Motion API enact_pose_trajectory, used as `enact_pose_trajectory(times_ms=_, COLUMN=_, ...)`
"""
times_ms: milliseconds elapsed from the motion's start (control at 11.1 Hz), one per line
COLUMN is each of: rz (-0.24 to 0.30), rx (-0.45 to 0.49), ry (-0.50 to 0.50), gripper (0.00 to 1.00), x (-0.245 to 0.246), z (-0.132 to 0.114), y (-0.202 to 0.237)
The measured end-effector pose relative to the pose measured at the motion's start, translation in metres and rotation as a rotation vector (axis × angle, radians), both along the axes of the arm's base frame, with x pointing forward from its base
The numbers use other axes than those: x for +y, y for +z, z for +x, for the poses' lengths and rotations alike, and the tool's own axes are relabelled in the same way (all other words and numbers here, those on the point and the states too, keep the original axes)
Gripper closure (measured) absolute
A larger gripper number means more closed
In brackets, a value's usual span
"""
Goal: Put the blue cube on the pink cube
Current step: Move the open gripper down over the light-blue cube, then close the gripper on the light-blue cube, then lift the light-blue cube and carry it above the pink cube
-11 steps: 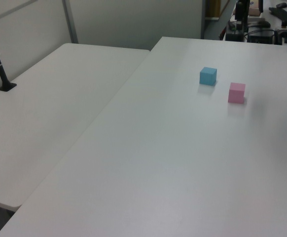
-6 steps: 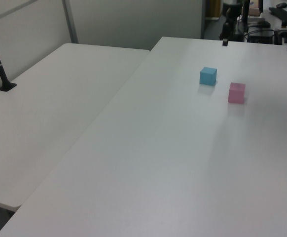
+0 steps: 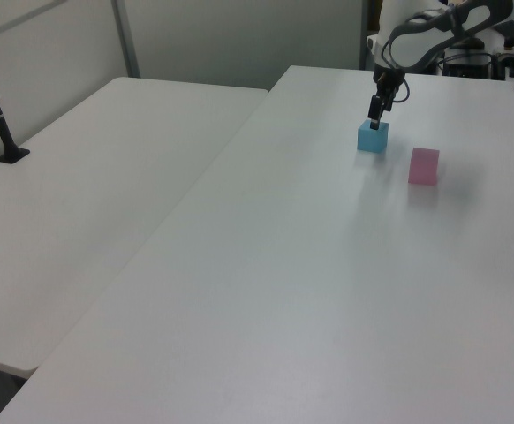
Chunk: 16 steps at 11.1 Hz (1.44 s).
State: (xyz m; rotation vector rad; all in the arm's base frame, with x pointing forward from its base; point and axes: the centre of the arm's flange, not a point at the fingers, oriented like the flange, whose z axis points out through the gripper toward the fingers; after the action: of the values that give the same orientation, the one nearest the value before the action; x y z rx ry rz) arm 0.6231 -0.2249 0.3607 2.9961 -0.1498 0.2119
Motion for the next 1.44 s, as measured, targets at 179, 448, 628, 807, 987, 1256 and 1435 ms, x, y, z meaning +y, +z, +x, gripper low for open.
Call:
enact_pose_trajectory(times_ms=179, rz=0.009, rx=-0.013, ry=-0.040, gripper=0.00, x=0.008, z=0.005, y=-0.007)
enact_pose_trajectory(times_ms=448, rz=0.026, rx=0.000, ry=-0.041, gripper=0.07, x=0.023, z=0.010, y=-0.021)
enact_pose_trajectory(times_ms=628, rz=0.028, rx=0.004, ry=-0.041, gripper=0.34, x=0.023, z=0.011, y=-0.024)
enact_pose_trajectory(times_ms=807, rz=0.020, rx=-0.024, ry=-0.040, gripper=0.44, x=0.023, z=0.014, y=-0.007)
enact_pose_trajectory(times_ms=987, rz=0.020, rx=-0.034, ry=-0.045, gripper=0.44, x=0.025, z=0.005, y=0.038)
enact_pose_trajectory(times_ms=1256, rz=0.058, rx=0.099, ry=-0.018, gripper=0.44, x=0.060, z=-0.033, y=0.106)
enact_pose_trajectory(times_ms=1435, rz=0.077, rx=0.174, ry=0.056, gripper=0.47, x=0.092, z=-0.069, y=0.116)
